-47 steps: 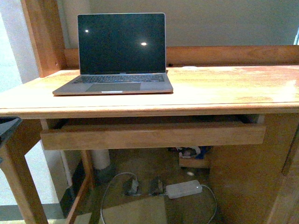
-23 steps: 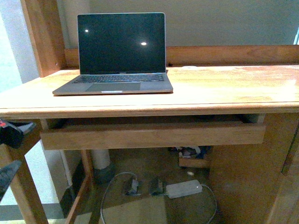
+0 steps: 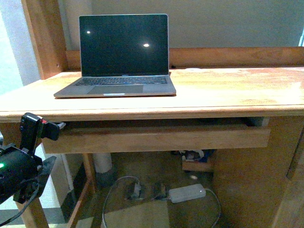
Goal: Place mouse
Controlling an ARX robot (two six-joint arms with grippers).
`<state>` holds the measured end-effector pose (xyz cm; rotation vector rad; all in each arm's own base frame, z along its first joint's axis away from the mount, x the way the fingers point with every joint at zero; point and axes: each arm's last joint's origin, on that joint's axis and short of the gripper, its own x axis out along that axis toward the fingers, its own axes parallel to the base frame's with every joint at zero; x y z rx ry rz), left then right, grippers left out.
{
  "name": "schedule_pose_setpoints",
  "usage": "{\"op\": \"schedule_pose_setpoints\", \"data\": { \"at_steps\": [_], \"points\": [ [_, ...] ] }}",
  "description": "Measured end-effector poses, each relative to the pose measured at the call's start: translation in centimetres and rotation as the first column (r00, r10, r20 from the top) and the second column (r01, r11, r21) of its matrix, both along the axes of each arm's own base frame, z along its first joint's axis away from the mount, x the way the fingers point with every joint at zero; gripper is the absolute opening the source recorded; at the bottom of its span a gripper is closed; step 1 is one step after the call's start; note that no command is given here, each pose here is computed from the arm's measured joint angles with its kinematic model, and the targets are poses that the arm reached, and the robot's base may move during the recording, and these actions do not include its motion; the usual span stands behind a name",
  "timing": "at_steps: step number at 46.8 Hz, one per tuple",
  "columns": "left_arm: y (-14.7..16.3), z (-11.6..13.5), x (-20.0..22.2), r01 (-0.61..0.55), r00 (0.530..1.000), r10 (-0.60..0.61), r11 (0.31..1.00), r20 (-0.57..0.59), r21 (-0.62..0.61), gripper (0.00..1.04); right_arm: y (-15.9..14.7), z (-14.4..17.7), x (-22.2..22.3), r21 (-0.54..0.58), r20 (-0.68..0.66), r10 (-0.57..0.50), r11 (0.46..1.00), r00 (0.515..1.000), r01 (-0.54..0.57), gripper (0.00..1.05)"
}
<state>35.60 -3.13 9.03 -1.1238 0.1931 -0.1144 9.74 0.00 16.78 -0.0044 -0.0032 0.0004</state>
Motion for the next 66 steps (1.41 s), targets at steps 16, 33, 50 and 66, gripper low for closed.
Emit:
{"op": "schedule_pose_setpoints", "data": {
  "at_steps": [16, 33, 50, 66],
  "points": [
    [-0.2, -0.7, -0.1, -0.025, 0.999, 0.025, 1.0, -0.024, -0.018, 0.98, 0.0, 0.0, 0.0, 0.0, 0.0, 0.0, 1.0, 1.0, 0.0, 0.98],
    [-0.4, -1.3, 3.0, -0.036, 0.999, 0.036, 0.999, 0.015, -0.022, 0.98, 0.0, 0.0, 0.0, 0.0, 0.0, 0.0, 1.0, 1.0, 0.0, 0.98],
    [-1.2, -2.7, 6.4, -0.043, 0.999, 0.042, 0.998, -0.005, -0.039, 0.98, 0.0, 0.0, 0.0, 0.0, 0.0, 0.0, 1.0, 1.0, 0.0, 0.98],
    [-1.4, -3.4, 7.4, -0.104, 0.994, 0.1, 0.98, -0.03, -0.17, 0.58, 0.0, 0.0, 0.0, 0.0, 0.0, 0.0, 1.0, 1.0, 0.0, 0.98]
  ]
}}
